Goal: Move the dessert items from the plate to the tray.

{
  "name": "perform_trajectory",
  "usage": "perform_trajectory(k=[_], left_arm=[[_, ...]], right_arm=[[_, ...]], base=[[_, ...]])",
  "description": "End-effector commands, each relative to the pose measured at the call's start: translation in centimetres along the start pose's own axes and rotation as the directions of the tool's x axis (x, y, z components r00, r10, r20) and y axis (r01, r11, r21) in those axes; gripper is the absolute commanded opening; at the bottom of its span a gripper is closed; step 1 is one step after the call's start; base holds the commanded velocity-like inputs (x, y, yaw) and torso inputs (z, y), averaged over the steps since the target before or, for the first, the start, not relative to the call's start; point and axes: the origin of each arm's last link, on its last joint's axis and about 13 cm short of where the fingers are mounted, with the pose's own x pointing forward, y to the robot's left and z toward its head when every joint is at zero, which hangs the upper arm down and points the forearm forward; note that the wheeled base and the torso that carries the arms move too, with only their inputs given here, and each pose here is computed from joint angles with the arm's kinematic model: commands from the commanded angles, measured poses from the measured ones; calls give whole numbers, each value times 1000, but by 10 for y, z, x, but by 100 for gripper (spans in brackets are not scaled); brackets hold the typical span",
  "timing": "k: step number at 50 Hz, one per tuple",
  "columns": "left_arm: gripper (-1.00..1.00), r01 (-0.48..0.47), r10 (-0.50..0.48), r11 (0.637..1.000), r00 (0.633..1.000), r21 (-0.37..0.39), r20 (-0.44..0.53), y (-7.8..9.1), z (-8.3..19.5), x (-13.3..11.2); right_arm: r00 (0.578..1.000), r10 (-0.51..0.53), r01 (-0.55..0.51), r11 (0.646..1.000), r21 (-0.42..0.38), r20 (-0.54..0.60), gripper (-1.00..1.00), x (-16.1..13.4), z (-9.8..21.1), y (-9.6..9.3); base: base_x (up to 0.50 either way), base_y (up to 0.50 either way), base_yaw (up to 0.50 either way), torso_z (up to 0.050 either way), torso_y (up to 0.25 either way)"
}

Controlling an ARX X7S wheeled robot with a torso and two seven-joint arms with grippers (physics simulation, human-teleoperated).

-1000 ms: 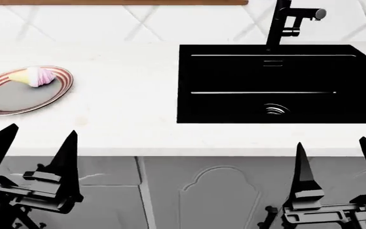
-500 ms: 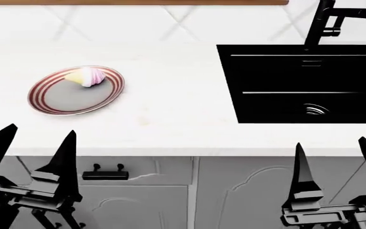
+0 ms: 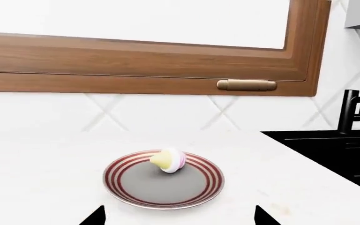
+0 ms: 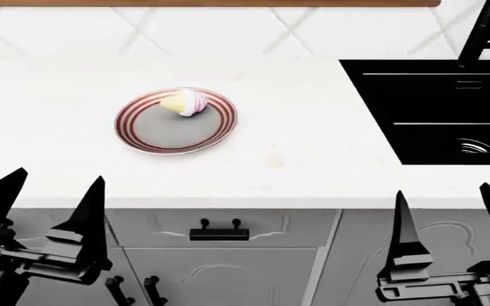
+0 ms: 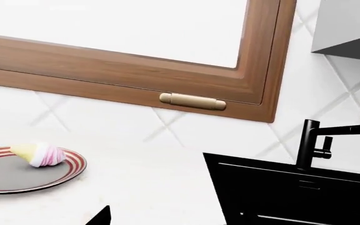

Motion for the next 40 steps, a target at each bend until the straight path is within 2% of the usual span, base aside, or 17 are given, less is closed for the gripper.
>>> perform_trajectory(k=[1, 14, 18, 22, 24, 31, 40], left_arm=[[100, 6, -6, 1000, 1000, -7, -14, 0, -2, 1], [100, 7, -7, 1000, 999, -19, -31, 2, -1, 1], [100, 5, -6, 1000, 999, -15, -39, -7, 19, -9], [100, 4, -6, 1000, 999, -27, -46, -6, 36, -5], [100, 9, -11, 1000, 999, -26, -50, -7, 43, -2], [100, 32, -33, 999, 998, -21, -46, -6, 61, 9], [100, 30, -30, 1000, 999, -5, -25, -7, 78, 16]], right_arm=[[1000, -1, 1, 1000, 3, 3, 100, -1, 0, 0], [1000, -24, 24, 1000, 5, 3, 100, -5, 1, -1], [1000, -16, 16, 1000, 18, -11, 100, -1, 0, -2], [999, -2, 3, 1000, 29, -40, 100, 3, -3, -2], [999, 9, -7, 1000, 28, -50, 100, 3, 28, -5], [996, 46, -43, 998, 36, -76, 100, 22, 54, -11], [995, 51, -51, 999, 5, -82, 100, 29, 78, -17]], base=[[-1, 500, 0, 0, 0], [0, 72, 0, 0, 0], [0, 0, 0, 0, 0], [0, 0, 0, 0, 0], [0, 0, 0, 0, 0], [0, 0, 0, 0, 0], [0, 0, 0, 0, 0]])
